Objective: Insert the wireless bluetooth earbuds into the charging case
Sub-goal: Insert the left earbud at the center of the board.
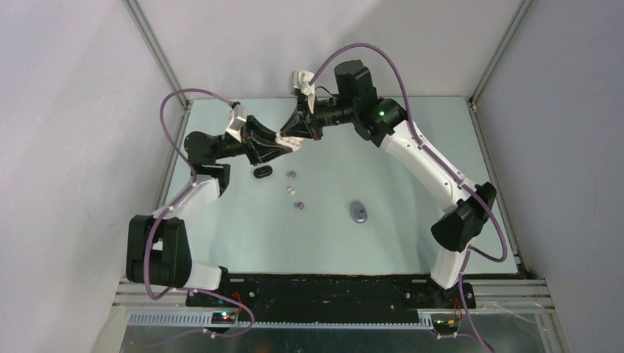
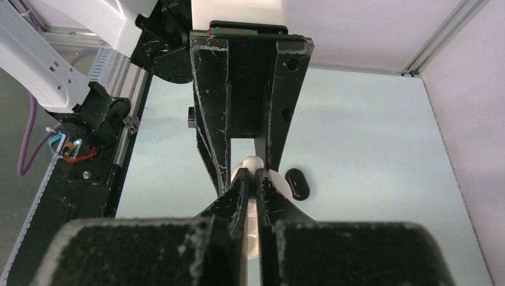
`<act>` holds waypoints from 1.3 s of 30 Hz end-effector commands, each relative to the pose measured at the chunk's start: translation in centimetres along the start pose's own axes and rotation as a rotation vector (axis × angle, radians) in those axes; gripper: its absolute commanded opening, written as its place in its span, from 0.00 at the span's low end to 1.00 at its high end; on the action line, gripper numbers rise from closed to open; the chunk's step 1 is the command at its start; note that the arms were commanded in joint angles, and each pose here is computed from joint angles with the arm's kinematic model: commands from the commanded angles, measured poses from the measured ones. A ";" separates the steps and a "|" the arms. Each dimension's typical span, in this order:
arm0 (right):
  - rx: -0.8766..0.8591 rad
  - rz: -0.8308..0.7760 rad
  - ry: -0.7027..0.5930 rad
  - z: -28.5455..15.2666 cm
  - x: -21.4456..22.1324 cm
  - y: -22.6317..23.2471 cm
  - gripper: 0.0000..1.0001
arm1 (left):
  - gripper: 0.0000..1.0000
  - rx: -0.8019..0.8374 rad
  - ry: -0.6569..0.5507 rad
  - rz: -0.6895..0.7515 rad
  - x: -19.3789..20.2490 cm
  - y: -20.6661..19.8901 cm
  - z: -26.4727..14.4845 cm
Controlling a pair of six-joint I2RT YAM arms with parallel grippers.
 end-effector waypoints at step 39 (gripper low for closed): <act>0.046 -0.068 0.034 -2.2 -0.7 -0.7 0.00 | 0.00 0.022 -0.022 0.090 -2.0 -0.1 0.9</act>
Point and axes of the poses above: each gripper's point midway between its finger pads, its own z axis out along the fingers, its own y axis along the line the jaws close on, x = y × z, the point moved 10 cm from there along -z, back along the fingers, and after that the axes turned 8 degrees about -z, right-handed, at the moved point
